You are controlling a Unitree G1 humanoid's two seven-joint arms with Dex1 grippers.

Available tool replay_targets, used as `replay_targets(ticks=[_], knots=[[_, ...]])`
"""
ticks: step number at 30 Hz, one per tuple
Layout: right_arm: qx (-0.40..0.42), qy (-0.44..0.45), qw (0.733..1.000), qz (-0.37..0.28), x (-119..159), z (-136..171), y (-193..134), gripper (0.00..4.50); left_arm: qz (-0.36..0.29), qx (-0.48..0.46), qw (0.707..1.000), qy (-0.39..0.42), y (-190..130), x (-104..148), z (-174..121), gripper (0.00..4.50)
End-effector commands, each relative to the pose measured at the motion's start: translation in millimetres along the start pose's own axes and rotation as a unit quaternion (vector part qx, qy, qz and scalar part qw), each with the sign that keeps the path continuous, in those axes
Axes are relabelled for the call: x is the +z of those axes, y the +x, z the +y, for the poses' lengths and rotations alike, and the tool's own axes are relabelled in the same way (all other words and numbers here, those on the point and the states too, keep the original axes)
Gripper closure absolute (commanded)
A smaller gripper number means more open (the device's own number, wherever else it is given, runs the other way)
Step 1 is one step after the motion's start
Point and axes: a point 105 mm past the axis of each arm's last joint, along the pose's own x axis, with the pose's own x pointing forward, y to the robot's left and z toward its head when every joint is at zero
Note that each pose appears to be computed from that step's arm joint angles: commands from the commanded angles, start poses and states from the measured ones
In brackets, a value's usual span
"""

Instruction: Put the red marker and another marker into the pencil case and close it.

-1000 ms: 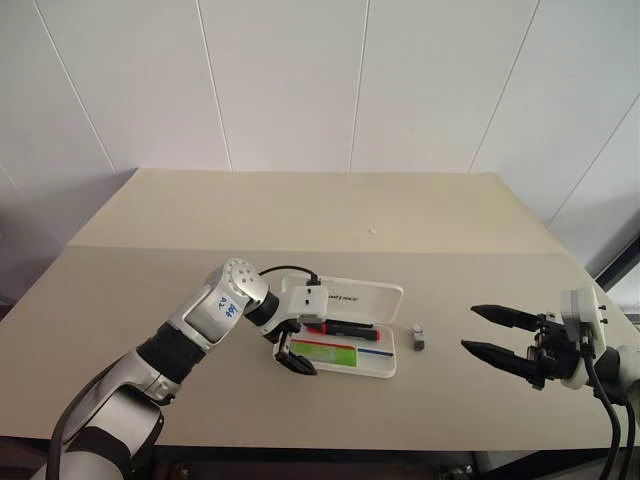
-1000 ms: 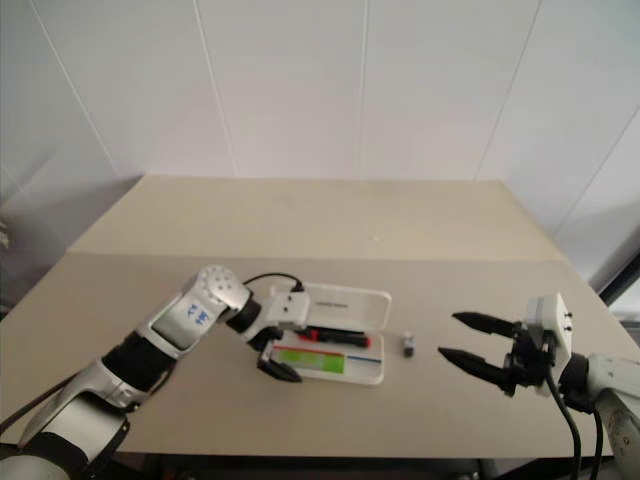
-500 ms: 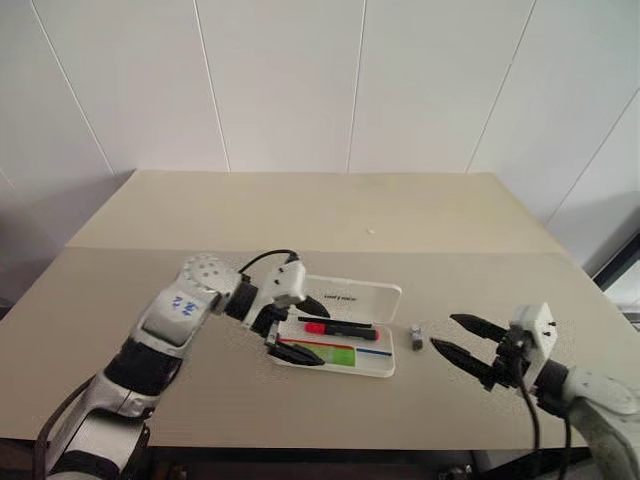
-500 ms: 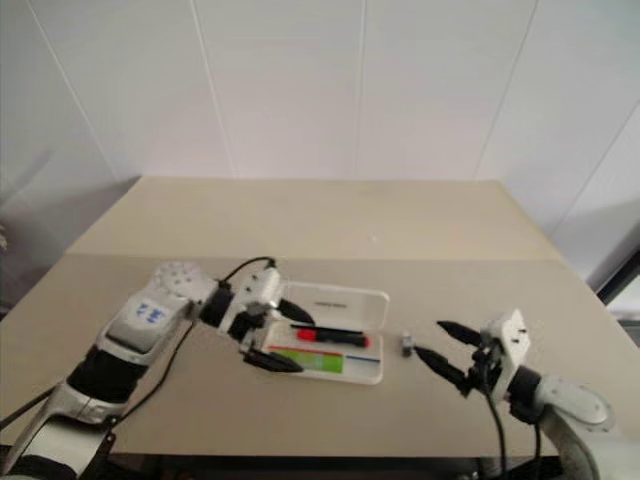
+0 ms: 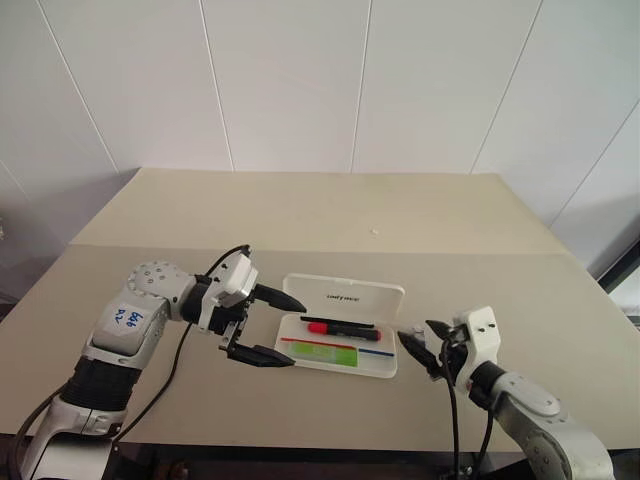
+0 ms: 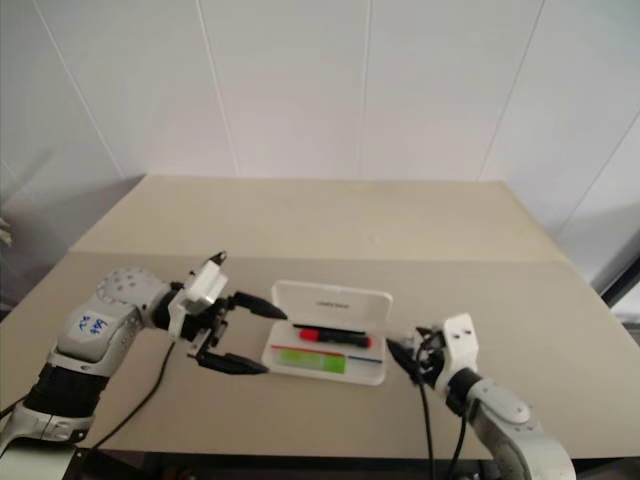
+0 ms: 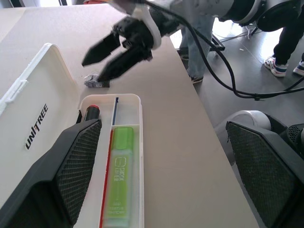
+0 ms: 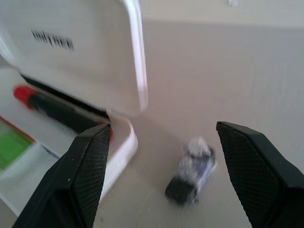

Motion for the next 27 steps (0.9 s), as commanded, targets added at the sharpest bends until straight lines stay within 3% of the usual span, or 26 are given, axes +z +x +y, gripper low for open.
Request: replay_targets(ticks=[1, 19, 22, 27], knots=[[-0.019, -0.013, 1.0, -0.016, 5, -2, -1, 0.0, -0.012, 0.012, 1.0, 0.019, -10, 9, 0, 0.03], [-0.09, 0.02, 0.995, 0.034, -37, -14, 6, 0.0, -0.02, 0.009, 1.0, 0.015, -12, 9, -9, 0.03], [-0.095, 0.036, 0.994, 0.043, -40, -14, 8, 0.62, -0.021, 0.011, 1.0, 0.021, -13, 12, -8, 0.0], [-0.087, 0.029, 0.995, 0.033, -31, -14, 8, 2.33, -0.018, 0.014, 0.999, 0.022, -15, 12, -7, 0.0]])
